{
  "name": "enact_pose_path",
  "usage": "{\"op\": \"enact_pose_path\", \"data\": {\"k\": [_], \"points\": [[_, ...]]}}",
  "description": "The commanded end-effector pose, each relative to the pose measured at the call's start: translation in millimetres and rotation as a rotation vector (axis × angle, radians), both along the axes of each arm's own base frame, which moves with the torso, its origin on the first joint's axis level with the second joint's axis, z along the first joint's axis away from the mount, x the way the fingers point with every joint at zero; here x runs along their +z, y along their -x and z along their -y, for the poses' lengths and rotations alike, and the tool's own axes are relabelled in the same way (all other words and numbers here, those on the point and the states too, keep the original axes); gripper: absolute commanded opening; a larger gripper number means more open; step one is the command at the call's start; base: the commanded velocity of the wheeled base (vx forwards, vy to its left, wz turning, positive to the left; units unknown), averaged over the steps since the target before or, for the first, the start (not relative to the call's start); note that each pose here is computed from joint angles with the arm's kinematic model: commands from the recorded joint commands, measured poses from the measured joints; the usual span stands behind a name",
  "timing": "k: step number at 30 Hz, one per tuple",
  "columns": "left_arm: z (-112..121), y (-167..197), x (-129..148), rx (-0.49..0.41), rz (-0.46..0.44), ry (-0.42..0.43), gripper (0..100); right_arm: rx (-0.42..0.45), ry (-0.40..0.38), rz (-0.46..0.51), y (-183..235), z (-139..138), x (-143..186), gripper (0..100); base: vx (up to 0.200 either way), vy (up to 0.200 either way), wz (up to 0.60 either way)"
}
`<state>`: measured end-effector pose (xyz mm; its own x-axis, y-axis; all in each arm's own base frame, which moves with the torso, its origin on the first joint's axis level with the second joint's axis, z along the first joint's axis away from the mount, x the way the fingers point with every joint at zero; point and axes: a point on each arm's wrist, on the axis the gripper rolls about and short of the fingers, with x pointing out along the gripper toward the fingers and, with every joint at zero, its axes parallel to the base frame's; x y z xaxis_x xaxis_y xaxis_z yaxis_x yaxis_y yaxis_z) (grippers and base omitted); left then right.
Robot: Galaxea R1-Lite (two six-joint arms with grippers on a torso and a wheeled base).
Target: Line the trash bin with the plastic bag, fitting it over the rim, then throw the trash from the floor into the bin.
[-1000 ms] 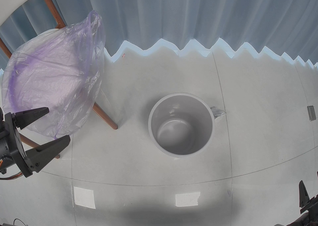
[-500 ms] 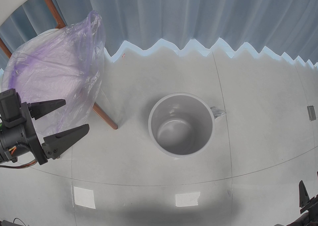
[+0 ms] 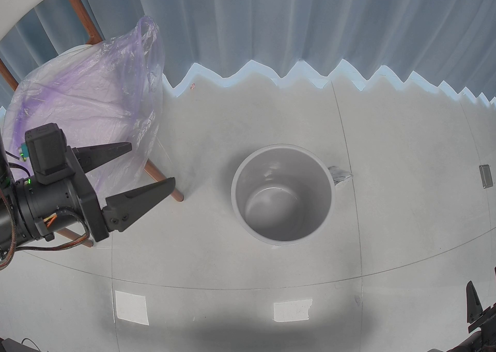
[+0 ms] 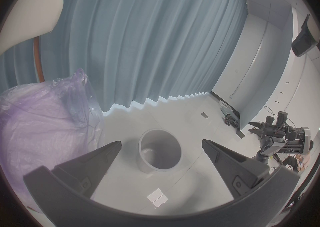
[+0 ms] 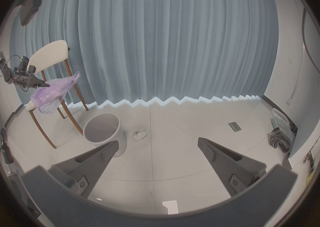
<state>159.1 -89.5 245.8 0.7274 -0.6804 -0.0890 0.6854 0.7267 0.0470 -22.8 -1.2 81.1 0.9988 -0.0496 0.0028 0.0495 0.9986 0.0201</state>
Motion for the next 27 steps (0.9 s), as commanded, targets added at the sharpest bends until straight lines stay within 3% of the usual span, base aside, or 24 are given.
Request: {"op": "enact_pose_path", "data": {"k": [1, 12, 17, 27], "points": [[10, -5, -5, 0.022, -0.022, -0.018, 100, 0.0, 0.0, 0.0, 0, 0, -5, 100, 0.0, 0.0, 0.0], [18, -19, -10, 0.206, -0.042, -0.057, 100, 0.0, 0.0, 0.0, 0, 0, -5, 100, 0.0, 0.0, 0.0], [22, -31, -16, 0.339, -0.056, -0.094, 100, 0.0, 0.0, 0.0, 0, 0, -5, 100, 0.0, 0.0, 0.0], [28, -43, -16, 0.388, -0.058, -0.107, 100, 0.0, 0.0, 0.0, 0, 0, -5, 100, 0.0, 0.0, 0.0]]}}
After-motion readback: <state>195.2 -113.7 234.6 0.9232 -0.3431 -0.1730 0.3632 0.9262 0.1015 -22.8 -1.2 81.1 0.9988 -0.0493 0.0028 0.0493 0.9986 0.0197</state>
